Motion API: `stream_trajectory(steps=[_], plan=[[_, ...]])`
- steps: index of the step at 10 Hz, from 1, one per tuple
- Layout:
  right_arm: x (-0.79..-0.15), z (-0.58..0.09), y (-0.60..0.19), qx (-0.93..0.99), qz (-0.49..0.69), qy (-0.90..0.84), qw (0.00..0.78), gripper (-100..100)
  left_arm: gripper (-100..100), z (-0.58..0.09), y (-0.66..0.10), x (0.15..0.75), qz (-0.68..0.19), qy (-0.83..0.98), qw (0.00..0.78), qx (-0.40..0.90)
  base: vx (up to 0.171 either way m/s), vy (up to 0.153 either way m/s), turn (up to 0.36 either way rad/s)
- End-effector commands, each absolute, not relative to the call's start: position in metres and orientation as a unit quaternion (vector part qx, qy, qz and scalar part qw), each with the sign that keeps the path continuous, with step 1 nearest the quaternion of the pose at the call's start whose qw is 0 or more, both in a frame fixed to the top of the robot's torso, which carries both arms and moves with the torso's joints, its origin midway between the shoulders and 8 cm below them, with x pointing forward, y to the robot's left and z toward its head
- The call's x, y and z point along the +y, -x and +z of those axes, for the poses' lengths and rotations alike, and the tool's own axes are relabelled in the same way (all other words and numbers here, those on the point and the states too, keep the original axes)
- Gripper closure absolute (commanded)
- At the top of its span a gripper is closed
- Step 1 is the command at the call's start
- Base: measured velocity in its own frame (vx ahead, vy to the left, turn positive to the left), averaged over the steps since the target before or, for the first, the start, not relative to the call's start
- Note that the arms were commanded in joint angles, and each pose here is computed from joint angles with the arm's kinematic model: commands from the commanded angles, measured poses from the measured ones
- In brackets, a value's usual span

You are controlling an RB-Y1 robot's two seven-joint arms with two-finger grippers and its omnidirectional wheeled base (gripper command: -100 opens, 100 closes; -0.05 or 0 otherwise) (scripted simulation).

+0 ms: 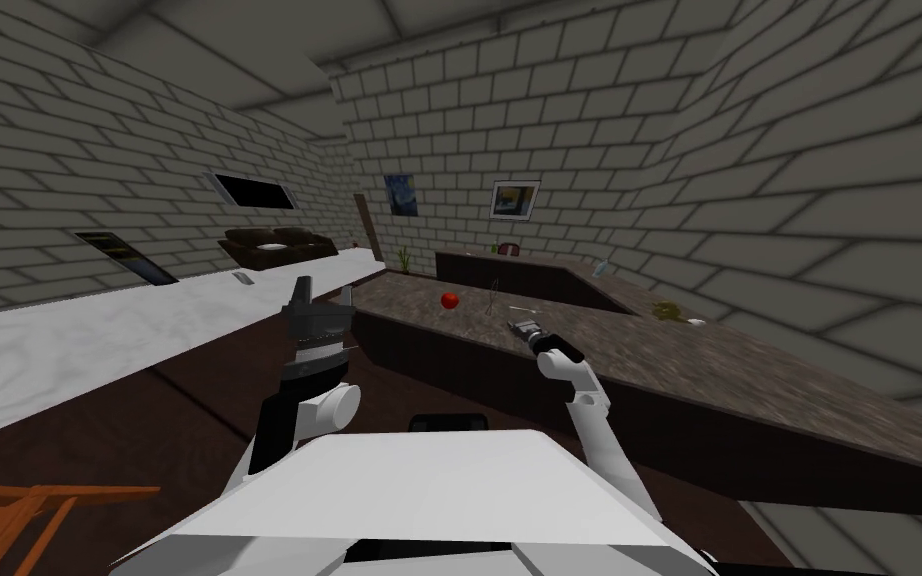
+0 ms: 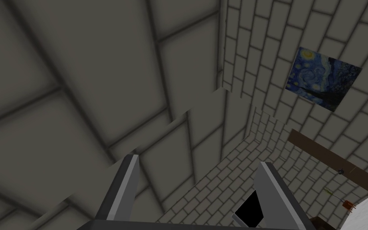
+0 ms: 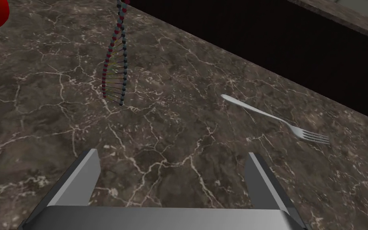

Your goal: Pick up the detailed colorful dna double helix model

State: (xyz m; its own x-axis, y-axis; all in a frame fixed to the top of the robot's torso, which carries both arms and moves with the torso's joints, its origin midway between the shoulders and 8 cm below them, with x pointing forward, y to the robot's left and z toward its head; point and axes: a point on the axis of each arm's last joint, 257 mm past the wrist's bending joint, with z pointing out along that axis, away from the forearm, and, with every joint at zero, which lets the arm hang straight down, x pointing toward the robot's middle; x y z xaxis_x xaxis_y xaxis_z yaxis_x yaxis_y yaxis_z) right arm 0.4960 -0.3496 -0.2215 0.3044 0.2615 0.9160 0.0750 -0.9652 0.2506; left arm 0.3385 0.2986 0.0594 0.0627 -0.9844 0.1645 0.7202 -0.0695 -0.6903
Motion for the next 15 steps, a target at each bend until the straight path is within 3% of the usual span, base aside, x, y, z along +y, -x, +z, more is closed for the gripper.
stream_trajectory(steps=[1,13,14,15], plan=[[-0.344,-0.223,-0.504,0.085,0.572,-0.814,0.048,-100,0,0.059,-0.338,0.299,-0.654,0.327,0.651,0.202,0.076,0.004,0.072],[-0.312,-0.211,-0.533,0.012,0.526,-0.846,-0.088,-100,0,0.059,-0.338,0.299,-0.654,0.327,0.652,0.202,0.075,0.003,0.049],[-0.312,-0.211,-0.533,0.011,0.524,-0.847,-0.090,0,0,0.059,-0.338,0.299,-0.654,0.327,0.652,0.202,0.000,0.000,0.000],[-0.328,-0.200,-0.548,0.003,0.538,-0.840,-0.078,-100,0,0.059,-0.338,0.299,-0.654,0.327,0.652,0.202,-0.084,-0.029,0.367]])
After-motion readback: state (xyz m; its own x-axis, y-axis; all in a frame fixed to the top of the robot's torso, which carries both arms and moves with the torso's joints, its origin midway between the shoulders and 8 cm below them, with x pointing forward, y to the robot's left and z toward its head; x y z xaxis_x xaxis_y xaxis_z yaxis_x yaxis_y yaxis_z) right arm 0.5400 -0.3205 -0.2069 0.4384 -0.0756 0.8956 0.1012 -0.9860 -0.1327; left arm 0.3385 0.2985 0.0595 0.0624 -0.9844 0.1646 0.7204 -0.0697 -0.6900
